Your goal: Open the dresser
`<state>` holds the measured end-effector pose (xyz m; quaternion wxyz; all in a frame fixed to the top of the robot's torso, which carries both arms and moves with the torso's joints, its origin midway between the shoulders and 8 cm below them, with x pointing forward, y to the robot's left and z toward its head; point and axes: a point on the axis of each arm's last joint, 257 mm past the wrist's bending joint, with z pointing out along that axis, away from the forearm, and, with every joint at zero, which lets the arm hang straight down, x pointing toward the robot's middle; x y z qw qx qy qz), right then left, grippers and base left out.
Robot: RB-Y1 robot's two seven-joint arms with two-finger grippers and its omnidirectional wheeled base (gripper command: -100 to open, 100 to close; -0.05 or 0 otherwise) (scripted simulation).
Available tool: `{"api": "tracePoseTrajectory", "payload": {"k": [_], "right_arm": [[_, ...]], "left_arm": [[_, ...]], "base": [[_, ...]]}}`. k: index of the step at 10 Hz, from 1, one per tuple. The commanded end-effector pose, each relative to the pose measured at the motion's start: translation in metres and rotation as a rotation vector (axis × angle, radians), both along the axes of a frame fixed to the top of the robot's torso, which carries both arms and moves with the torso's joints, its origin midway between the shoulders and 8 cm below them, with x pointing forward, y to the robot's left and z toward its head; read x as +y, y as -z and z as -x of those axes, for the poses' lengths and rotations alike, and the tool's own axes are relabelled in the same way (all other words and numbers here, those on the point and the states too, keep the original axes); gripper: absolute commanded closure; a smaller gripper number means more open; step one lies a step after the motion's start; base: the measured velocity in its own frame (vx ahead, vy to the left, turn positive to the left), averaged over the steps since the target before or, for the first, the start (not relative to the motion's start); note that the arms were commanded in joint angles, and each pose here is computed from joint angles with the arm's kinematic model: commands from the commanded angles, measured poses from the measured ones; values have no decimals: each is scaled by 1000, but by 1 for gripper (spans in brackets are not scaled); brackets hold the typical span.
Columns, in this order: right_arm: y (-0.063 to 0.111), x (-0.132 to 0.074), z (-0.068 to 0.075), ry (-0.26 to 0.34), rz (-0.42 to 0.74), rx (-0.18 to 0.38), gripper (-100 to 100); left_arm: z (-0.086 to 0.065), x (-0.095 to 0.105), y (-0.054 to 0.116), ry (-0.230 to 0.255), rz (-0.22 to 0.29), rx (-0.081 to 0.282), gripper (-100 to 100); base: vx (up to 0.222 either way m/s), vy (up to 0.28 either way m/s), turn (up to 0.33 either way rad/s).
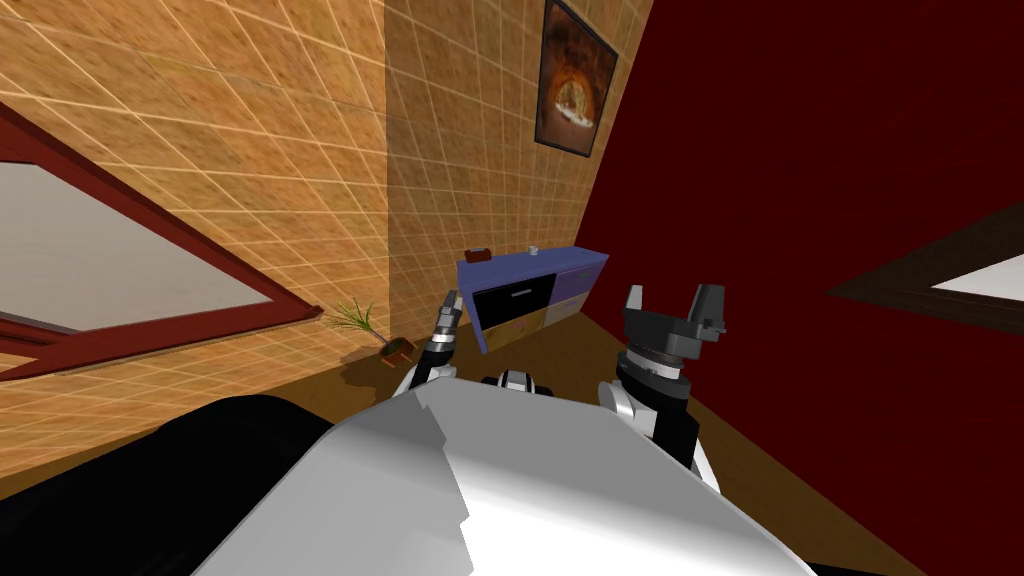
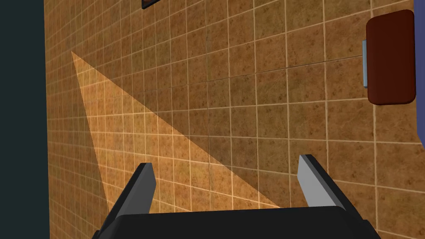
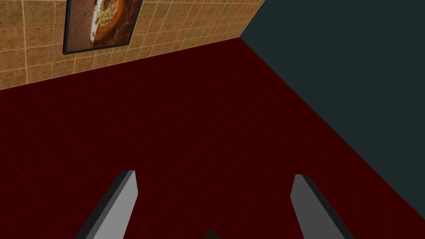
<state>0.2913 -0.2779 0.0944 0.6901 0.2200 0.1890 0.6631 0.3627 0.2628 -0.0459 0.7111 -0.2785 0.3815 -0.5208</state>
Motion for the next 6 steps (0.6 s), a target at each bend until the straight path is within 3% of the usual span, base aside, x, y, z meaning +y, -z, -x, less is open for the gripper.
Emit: {"api": "tracePoseTrajectory", "payload": {"k": [1, 6], "right_arm": [[0, 0, 0, 0, 0, 0, 0], [0, 0, 0, 0, 0, 0, 0]], "left_arm": [[-7, 8, 20, -8, -20, 41, -100], [-18, 28, 61, -41, -32, 120, -100]], "base": [[116, -98, 51], [115, -119, 56]]}}
